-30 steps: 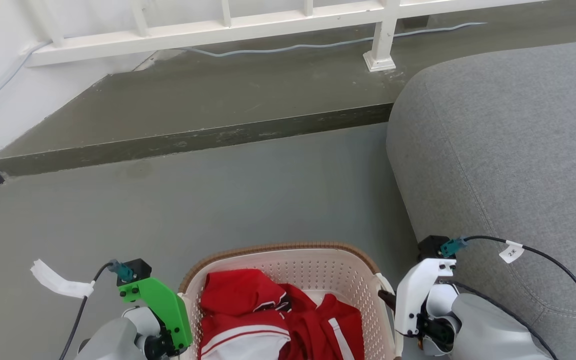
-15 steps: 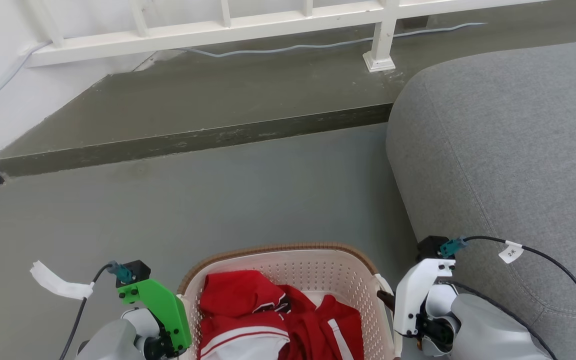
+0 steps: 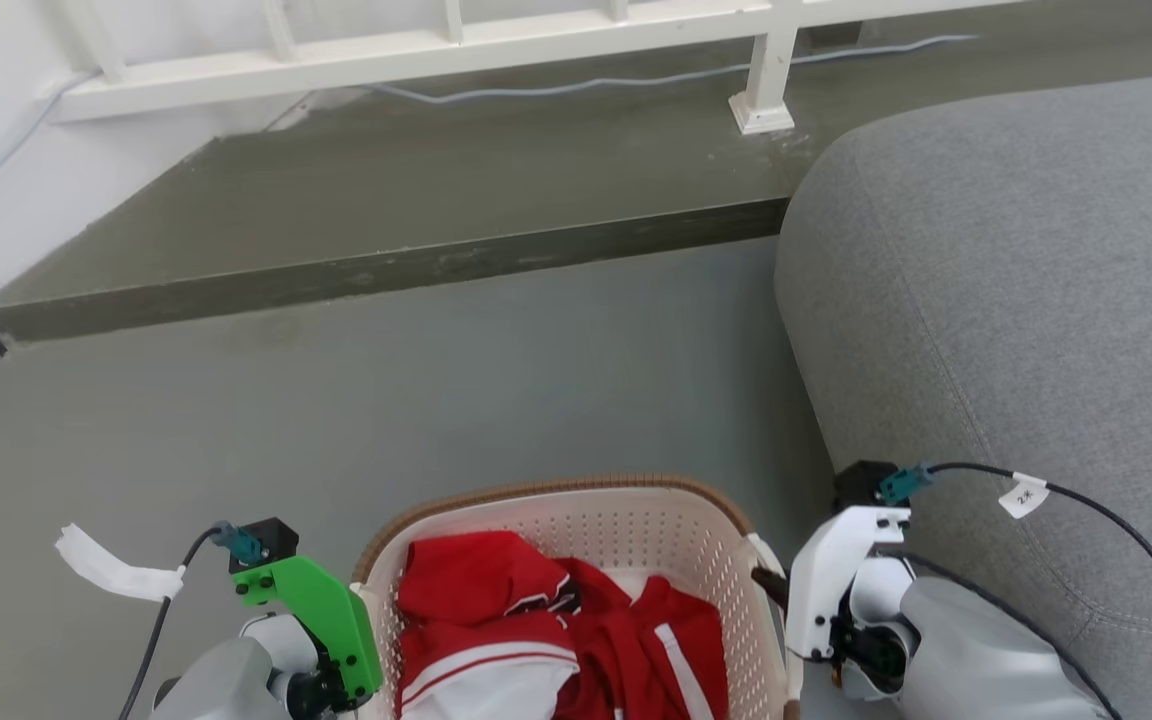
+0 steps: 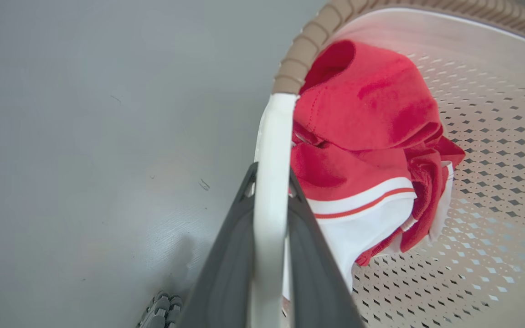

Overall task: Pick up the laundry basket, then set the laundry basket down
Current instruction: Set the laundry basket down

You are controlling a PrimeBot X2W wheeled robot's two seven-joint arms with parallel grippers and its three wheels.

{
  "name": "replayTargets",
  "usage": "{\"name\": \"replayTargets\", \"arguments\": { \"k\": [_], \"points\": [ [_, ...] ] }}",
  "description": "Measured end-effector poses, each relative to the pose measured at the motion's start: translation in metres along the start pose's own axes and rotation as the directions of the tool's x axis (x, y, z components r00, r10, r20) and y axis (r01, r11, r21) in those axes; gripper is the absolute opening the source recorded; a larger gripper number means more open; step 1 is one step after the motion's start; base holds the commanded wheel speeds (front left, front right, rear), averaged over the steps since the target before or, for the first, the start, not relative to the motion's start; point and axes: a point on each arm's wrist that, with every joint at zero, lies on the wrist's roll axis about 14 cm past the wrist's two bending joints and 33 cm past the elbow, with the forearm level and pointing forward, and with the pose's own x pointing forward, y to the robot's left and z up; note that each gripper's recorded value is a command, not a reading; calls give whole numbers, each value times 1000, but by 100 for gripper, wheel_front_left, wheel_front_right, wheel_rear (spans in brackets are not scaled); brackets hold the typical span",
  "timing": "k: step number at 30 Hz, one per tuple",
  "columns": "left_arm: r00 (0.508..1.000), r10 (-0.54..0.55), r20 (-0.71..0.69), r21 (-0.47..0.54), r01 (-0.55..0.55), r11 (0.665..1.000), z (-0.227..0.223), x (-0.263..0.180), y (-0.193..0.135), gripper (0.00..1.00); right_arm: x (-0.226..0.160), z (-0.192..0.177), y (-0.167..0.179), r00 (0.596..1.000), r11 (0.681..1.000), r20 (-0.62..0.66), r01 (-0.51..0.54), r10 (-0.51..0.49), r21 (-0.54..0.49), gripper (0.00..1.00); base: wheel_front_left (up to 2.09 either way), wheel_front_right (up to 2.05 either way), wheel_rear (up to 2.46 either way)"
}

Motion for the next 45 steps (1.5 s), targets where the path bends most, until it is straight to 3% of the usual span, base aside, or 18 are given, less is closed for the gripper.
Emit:
{"name": "replayTargets", "arguments": {
  "k": [23, 45],
  "points": [
    [998, -20, 64, -19, 21, 1000, 38, 35, 0, 0, 34, 32, -20, 999, 1000, 39, 29, -28, -13, 0, 0, 0, 0],
    [992, 28, 124, -54, -21, 998, 64, 103, 30, 0, 110, 57, -45, 998, 996, 64, 31, -25, -81, 0, 0, 0, 0]
  ]
}}
